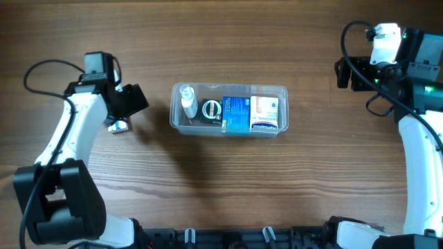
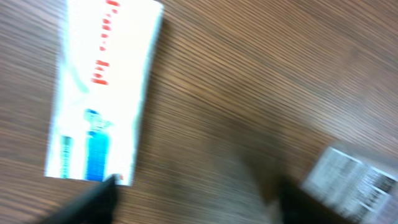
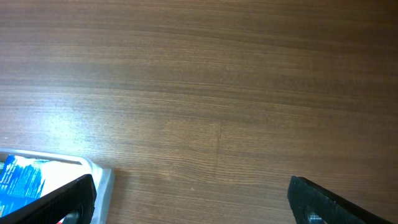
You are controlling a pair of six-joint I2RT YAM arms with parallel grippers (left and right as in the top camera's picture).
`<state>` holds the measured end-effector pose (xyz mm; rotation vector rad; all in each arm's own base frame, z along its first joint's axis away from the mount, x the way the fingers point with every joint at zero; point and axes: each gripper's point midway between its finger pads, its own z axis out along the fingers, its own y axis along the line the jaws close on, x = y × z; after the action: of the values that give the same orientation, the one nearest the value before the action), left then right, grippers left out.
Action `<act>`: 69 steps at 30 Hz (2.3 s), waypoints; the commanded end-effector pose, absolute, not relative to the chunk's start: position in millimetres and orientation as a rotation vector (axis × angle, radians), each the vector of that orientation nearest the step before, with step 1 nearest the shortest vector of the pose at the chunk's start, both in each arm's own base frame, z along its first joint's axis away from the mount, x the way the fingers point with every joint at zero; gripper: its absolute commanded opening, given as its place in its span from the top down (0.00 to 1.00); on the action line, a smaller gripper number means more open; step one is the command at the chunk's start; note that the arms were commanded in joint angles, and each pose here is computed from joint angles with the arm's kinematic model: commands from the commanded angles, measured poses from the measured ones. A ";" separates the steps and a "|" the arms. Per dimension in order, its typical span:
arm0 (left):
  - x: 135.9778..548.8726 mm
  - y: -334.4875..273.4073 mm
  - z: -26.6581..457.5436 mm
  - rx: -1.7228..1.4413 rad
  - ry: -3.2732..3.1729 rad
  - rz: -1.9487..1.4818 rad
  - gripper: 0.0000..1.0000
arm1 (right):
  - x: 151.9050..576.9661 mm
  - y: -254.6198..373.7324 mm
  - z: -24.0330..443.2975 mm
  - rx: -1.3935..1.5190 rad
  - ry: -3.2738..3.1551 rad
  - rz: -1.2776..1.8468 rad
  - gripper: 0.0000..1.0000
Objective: Pack container
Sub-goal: 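Move left gripper back toward white Panadol box, then grasp white Panadol box with left gripper and lift it, then carry Panadol box with left gripper into container's right side, release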
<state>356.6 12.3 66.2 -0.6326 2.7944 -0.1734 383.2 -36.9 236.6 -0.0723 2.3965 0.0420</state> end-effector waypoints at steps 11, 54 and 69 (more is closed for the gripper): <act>379.5 78.6 65.5 -0.300 2.737 0.200 0.00 | 384.6 -34.5 235.7 -0.091 2.395 0.057 0.00; 397.5 8.1 205.8 -0.021 2.372 -0.007 0.71 | 384.6 -34.5 235.7 -0.091 2.395 0.057 0.00; 314.0 -292.7 221.9 1.170 1.922 -0.237 0.73 | 384.6 -34.5 235.7 -0.092 2.395 0.057 0.01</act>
<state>321.8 -269.0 242.5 0.9316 1.9981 -0.3078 383.2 -36.9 236.6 -0.0723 2.3965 0.0420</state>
